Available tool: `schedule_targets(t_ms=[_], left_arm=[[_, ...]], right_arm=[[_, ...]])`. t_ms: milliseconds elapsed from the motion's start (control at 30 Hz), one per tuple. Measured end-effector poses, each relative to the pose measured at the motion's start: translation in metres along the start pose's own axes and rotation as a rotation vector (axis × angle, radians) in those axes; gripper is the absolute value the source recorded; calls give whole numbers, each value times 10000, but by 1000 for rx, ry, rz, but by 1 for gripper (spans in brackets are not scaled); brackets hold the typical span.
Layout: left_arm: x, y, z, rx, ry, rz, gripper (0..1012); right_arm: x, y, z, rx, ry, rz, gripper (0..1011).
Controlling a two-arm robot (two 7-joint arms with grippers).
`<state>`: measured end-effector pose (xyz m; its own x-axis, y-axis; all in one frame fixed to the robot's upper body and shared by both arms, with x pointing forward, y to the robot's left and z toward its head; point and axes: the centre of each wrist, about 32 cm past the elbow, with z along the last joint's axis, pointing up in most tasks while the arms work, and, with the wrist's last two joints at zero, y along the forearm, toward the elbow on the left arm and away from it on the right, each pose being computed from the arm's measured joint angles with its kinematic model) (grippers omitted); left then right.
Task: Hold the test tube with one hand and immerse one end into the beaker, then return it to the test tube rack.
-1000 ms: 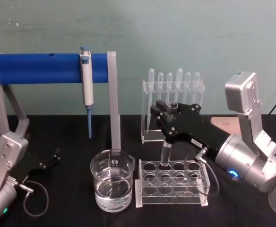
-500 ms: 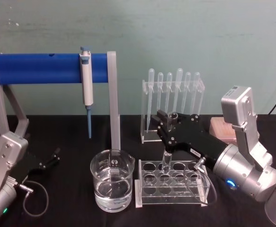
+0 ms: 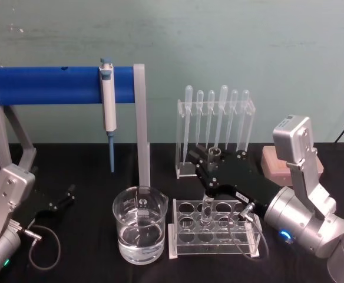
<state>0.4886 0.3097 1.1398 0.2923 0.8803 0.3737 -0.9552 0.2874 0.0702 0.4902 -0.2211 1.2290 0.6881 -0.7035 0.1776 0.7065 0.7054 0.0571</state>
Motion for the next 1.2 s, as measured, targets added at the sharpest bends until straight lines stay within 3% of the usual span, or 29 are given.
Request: schedule_targets(t_ms=[1200], left_arm=[[0, 0, 0, 0, 0, 0, 1000]], right_arm=[[-56, -14, -254, -18, 25, -2, 135]])
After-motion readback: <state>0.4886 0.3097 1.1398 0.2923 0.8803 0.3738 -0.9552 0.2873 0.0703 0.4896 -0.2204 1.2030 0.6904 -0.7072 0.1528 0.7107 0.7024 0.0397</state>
